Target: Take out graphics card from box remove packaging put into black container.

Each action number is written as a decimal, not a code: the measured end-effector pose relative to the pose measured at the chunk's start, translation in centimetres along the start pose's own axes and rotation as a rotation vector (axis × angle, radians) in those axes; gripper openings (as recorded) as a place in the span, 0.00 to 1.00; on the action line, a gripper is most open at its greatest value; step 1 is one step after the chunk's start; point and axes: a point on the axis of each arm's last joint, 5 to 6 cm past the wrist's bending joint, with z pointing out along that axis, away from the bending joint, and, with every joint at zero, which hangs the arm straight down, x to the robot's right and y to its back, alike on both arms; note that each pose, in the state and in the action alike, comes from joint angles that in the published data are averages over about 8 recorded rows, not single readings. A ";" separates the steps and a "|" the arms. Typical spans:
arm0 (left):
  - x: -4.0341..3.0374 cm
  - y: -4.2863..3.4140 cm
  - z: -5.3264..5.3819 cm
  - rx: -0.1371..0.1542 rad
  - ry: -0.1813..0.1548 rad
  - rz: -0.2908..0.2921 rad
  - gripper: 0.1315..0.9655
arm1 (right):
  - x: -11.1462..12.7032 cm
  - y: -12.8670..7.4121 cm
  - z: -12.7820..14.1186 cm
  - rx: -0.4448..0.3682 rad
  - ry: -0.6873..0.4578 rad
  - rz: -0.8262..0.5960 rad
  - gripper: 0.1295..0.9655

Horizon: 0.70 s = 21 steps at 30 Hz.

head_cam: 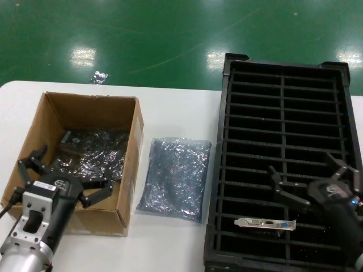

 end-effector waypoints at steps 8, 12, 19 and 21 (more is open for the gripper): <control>1.18 1.09 -0.7 -0.032 -0.026 -0.163 1.00 | 0.1 1.0 -1.9 -0.013 0.196 -0.055 1.00; 1.50 1.39 -0.8 -0.042 -0.034 -0.207 1.00 | 0.1 1.2 -2.4 -0.017 0.250 -0.071 1.00; 1.57 1.45 -0.9 -0.044 -0.036 -0.216 1.00 | 0.1 1.3 -2.6 -0.018 0.261 -0.075 1.00; 1.57 1.45 -0.9 -0.044 -0.036 -0.216 1.00 | 0.1 1.3 -2.6 -0.018 0.261 -0.075 1.00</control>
